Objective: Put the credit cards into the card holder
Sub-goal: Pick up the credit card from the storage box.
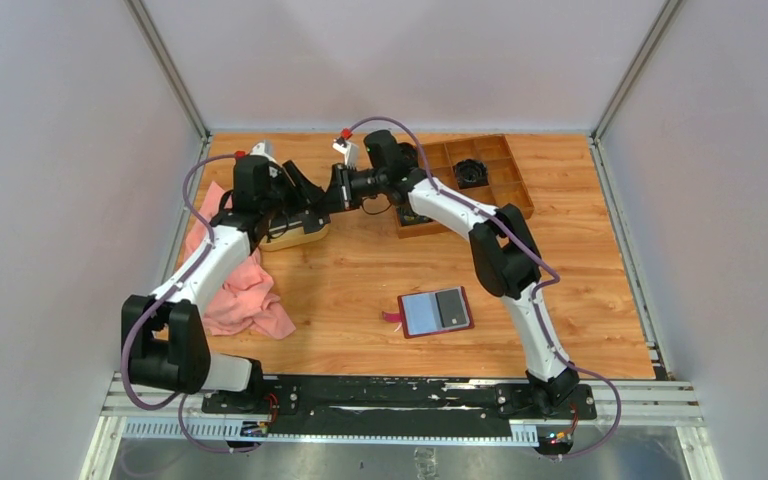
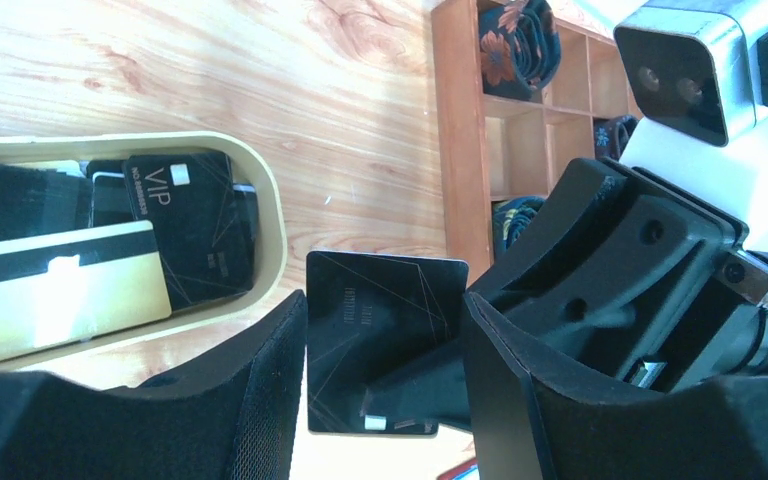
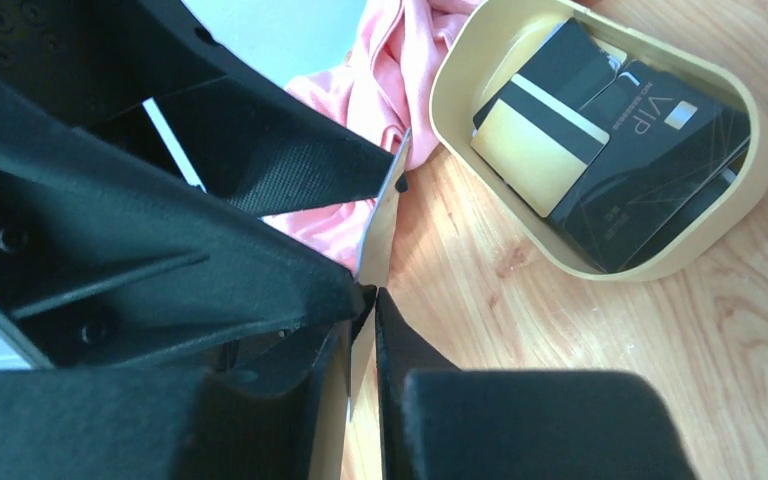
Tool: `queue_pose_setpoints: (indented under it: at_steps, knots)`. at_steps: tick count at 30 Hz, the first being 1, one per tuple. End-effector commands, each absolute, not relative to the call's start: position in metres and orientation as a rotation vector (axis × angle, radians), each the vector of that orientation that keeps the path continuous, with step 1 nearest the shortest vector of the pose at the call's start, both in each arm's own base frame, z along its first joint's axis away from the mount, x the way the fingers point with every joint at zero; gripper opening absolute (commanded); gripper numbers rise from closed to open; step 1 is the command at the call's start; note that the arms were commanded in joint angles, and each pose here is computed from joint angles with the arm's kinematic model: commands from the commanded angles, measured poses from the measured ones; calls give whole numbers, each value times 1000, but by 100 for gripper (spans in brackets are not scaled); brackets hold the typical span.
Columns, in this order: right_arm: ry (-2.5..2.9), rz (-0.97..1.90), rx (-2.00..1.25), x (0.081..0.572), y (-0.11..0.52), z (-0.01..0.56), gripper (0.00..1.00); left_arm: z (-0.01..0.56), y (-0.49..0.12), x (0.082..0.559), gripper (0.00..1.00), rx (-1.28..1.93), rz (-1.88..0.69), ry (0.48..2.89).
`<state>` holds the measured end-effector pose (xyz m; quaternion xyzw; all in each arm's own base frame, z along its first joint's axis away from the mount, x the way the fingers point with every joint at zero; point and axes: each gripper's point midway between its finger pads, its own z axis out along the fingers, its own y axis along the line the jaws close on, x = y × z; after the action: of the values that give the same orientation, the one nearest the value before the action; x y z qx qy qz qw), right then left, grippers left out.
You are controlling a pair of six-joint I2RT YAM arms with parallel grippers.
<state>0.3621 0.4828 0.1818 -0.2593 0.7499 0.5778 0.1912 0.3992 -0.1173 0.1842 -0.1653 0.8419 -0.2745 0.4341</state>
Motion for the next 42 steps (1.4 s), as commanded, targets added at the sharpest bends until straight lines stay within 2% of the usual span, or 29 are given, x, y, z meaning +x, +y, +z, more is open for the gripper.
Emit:
queue_pose_setpoints:
  at_steps: [1,4,10,16,23,31,42]
  knots:
    - [2142,1610,-688,355,484,186,8,192,-120,390,41,-418,-687,2068]
    - [2152,1612,-680,351,479,188,0,200,-120,384,45,-411,-702,2046]
    - [2074,1607,-770,338,459,208,0,236,-127,364,81,-292,-768,1934]
    - [1877,1634,-1023,311,416,228,0,261,-130,328,100,-125,-798,1837]
    - [1657,1673,-1219,275,350,245,0,254,-153,286,100,33,-970,1806]
    - [1558,1538,-1290,241,305,235,1,258,-171,253,100,131,-1114,1706]
    - [1545,1441,-1232,234,264,231,0,266,-236,213,100,439,-1185,1567]
